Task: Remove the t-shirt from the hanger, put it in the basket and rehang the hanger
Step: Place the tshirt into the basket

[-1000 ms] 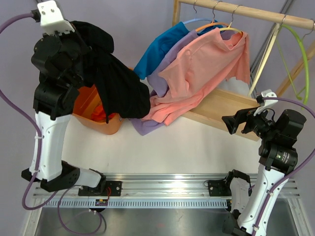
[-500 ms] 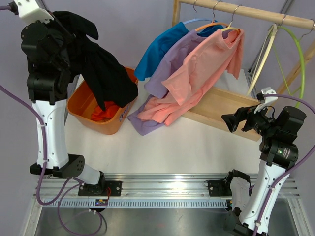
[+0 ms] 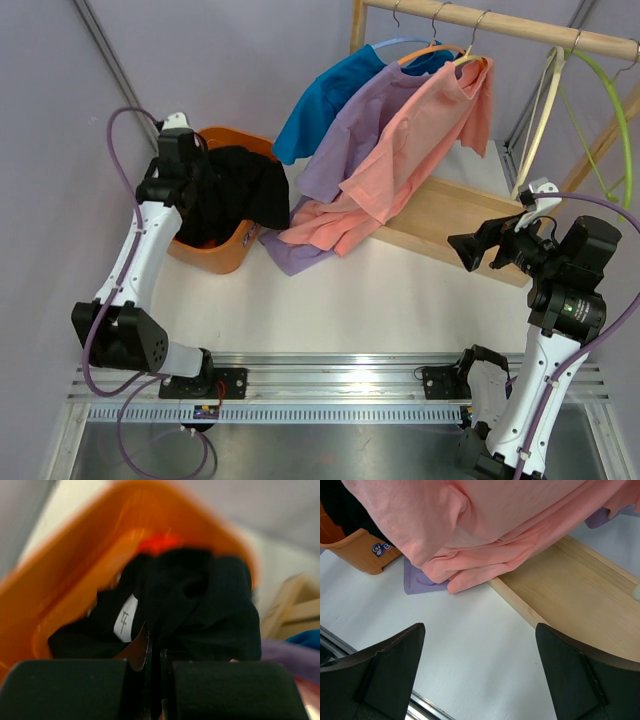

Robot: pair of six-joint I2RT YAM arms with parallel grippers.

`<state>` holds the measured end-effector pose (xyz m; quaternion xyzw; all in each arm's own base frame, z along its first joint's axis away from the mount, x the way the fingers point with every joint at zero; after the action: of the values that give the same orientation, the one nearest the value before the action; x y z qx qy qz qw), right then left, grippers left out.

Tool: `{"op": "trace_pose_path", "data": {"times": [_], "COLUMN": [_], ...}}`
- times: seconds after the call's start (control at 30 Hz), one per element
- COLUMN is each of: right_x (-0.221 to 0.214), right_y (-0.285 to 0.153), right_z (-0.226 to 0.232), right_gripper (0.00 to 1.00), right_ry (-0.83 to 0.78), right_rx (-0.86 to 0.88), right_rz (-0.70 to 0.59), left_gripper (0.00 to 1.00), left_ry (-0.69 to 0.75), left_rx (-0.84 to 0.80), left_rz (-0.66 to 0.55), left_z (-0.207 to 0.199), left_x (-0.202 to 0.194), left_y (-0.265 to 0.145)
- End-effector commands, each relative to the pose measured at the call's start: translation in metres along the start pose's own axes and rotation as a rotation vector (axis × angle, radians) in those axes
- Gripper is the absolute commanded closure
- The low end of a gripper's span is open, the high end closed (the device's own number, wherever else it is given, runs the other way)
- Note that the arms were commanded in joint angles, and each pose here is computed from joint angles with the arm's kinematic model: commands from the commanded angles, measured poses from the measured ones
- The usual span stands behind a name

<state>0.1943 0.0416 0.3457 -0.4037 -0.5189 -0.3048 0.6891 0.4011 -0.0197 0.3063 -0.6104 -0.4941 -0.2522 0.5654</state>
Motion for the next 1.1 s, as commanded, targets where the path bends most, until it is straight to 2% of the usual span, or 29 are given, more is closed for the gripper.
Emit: {"op": "trace_pose_path", "data": {"times": [0.0, 0.1, 0.13, 0.27, 0.3, 0.4, 0.53, 0.67, 0.73, 0.83, 0.93, 1.07], "right_x": [0.012, 0.012, 0.011, 0.012, 0.012, 0.013, 0.012, 0.011, 0.011, 0.012, 0.011, 0.008], "right_y": [-0.004, -0.004, -0.003, -0.004, -0.004, -0.004, -0.005, -0.005, -0.004, -0.003, -0.003, -0.004], "right_z": [0.008, 0.008, 0.008, 0.01, 0.009, 0.011, 0.012, 0.013, 0.013, 0.014, 0.015, 0.016], "right_gripper": [0.01, 0.0, 0.01, 0.0, 0.01, 0.0, 0.01, 0.0, 0.0, 0.0, 0.0, 0.01], "right_ry": [-0.04, -0.034, -0.03, -0.033, -0.032, -0.029, -0.027, -0.028, -0.027, -0.017, -0.011, -0.019], "right_rx": [0.033, 0.039, 0.04, 0.043, 0.043, 0.048, 0.051, 0.056, 0.062, 0.073, 0.074, 0.075], "right_rz": [-0.023, -0.023, -0.021, -0.022, -0.021, -0.025, -0.027, -0.025, -0.027, -0.034, -0.031, -0.025], "left_gripper": [1.0, 1.0, 1.0, 0.54, 0.34, 0.17, 0.08, 0.06, 0.06, 0.07, 0.09, 0.11], "left_ry": [-0.076, -0.114, -0.129, -0.175, -0.173, -0.174, -0.155, -0.092, 0.009, 0.155, 0.235, 0.302], "left_rx": [0.005, -0.026, -0.005, -0.106, -0.126, -0.173, -0.187, -0.218, -0.295, -0.428, -0.444, -0.35], "left_rz": [0.034, 0.179, 0.178, 0.161, 0.129, 0.08, 0.006, -0.042, 0.002, 0.133, 0.203, 0.223], "left_z": [0.013, 0.023, 0.033, 0.024, 0.02, 0.009, 0.005, -0.001, -0.024, -0.065, -0.082, -0.081], "left_x": [-0.022, -0.065, -0.067, -0.056, -0.044, -0.017, 0.012, 0.025, 0.013, -0.018, -0.049, -0.066], "left_y": [0.025, 0.05, 0.053, 0.039, 0.029, 0.008, -0.019, -0.04, -0.047, -0.05, -0.036, -0.01]}}
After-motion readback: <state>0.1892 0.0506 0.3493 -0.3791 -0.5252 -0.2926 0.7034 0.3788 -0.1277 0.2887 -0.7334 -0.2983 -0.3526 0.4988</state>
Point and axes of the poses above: each gripper's point midway between its finger pads, its own y axis out along the fingers, its own z axis along the line the jaws close on, x = y × z, the point moved 2 cm from there along -y, back along the fingers, and after that the axes turned 1 degree about -y, right-handed, at the moved point
